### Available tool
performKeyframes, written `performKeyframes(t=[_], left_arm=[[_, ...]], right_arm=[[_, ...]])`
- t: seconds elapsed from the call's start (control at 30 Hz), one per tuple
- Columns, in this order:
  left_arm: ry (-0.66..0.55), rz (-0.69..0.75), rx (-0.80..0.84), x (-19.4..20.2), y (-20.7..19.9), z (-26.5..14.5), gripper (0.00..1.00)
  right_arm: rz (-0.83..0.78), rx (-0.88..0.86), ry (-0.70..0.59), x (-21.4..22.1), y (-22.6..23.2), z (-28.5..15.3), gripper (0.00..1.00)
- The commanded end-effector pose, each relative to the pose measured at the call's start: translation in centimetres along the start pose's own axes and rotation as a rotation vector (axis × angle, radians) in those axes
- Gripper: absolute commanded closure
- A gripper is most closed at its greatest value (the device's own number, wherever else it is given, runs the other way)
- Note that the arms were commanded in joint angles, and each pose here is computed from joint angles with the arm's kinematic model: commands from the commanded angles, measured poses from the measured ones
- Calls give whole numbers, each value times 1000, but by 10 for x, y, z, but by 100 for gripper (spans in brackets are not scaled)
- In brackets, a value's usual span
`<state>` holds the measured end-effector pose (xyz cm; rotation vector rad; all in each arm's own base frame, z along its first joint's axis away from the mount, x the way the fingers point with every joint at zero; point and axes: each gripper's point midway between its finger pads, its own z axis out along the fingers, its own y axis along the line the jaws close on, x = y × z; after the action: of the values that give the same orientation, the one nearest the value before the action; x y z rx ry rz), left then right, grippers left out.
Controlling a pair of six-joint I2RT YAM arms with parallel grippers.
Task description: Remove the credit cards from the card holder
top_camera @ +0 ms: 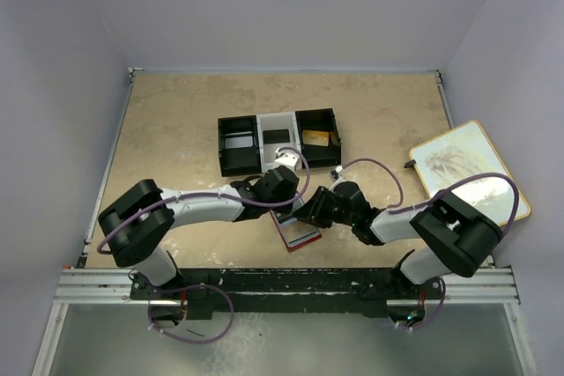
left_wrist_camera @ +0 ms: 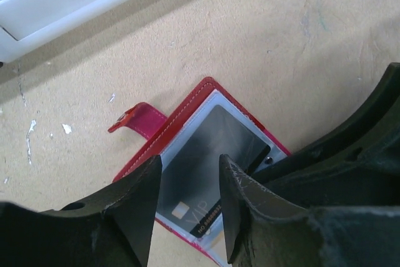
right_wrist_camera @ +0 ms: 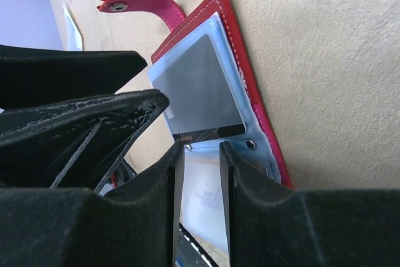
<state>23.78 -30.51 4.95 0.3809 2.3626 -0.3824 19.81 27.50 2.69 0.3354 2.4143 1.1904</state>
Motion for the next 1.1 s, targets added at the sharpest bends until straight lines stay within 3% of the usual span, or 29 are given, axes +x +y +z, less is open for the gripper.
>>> performKeyframes(t=[0.0, 0.1, 0.6, 1.07], left_arm=[[4, 41, -44, -6, 4, 11, 61], [39, 69, -119, 4, 19, 17, 65], [93, 56, -139, 33, 32, 16, 73], [39, 29, -208, 14, 41, 15, 72]], right_arm=[[47, 22, -27, 1, -12, 4, 68], [68, 40, -28, 2, -19, 6, 68], [202, -25, -122, -11, -14, 9, 71], [151, -45, -137, -17, -3, 15, 73]])
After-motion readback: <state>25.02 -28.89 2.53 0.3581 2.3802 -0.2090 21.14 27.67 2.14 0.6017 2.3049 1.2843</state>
